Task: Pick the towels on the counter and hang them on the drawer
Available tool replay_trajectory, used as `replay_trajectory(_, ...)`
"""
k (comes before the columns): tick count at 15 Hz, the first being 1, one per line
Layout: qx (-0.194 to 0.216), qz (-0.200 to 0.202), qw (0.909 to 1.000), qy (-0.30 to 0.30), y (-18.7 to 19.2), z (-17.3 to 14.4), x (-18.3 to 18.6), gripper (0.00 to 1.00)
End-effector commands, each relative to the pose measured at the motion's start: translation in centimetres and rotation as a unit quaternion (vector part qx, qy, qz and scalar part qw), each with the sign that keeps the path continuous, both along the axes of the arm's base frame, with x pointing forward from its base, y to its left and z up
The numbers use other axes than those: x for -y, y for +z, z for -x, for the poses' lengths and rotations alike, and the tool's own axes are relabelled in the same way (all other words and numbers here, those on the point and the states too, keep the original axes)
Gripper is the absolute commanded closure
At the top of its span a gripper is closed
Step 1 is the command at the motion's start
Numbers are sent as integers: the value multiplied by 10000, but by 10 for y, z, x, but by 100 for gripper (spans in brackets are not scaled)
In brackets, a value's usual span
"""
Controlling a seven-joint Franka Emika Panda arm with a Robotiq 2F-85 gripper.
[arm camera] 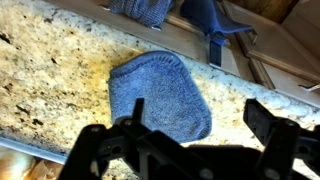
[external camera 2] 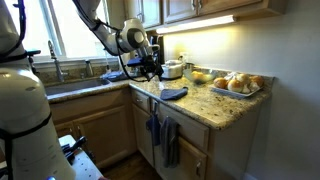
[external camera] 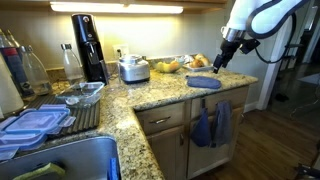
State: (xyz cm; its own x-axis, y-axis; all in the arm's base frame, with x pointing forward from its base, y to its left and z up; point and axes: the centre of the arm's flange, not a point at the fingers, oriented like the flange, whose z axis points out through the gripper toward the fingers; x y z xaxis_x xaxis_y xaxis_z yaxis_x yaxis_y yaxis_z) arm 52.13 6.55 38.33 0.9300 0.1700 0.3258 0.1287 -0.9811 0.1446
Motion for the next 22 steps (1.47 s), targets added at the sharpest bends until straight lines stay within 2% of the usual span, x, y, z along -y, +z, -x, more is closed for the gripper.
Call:
replay_trajectory(1, -22, -6, 10000, -16, -3, -4, 1, 0)
replay_trajectory(6, -29, -14, 10000, -25, -5, -11, 2, 0)
replay_trajectory(14, -139, -144, 9998, -90, -18, -77, 21, 0)
replay_trajectory(22, -369, -220, 9984, 358, -50, -132, 49, 0)
